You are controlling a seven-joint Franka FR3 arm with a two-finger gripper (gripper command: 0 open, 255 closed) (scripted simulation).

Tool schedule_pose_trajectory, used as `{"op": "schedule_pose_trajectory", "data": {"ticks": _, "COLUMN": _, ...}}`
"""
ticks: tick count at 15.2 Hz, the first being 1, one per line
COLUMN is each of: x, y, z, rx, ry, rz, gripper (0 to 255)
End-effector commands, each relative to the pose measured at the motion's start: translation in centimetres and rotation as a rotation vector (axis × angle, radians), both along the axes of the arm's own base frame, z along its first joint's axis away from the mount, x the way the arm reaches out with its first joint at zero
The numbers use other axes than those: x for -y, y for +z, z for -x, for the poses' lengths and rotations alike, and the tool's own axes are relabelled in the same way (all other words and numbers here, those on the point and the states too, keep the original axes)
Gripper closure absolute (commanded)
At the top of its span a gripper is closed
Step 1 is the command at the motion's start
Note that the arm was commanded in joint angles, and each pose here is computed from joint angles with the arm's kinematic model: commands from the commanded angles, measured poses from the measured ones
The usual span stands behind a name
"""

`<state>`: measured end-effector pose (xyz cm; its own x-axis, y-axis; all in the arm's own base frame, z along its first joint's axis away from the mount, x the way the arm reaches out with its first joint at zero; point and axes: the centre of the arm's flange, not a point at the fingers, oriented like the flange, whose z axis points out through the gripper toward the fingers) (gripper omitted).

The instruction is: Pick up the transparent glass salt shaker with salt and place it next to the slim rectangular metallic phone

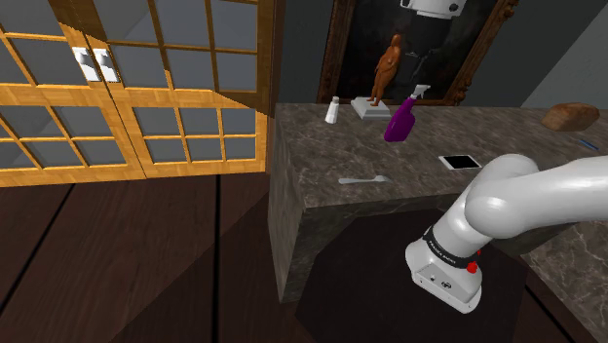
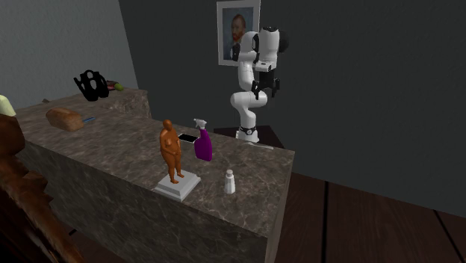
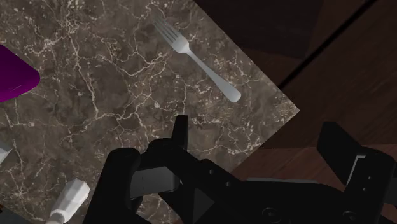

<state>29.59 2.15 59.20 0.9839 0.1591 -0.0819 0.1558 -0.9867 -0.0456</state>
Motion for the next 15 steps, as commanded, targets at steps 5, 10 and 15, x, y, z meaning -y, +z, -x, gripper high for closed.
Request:
{"op": "schedule_pose_trajectory", "data": {"ticks": 5, "x": 2.0, "y": -2.6, "z": -3.8, "rx": 0.014, "ry": -0.023, "rz": 0.016, "gripper": 0}}
{"op": "schedule_pose_trajectory", "data": {"ticks": 10, "x": 4.7, "y": -5.6, "z": -8.6, "rx": 0.031, "ry": -0.052, "rz": 0.036, "gripper": 0}}
{"op": "schedule_pose_trajectory", "data": {"ticks": 15, "x": 7.5, "y": -8.6, "z": -13.3, "rx": 0.048, "ry": -0.081, "rz": 0.056, "gripper": 0}}
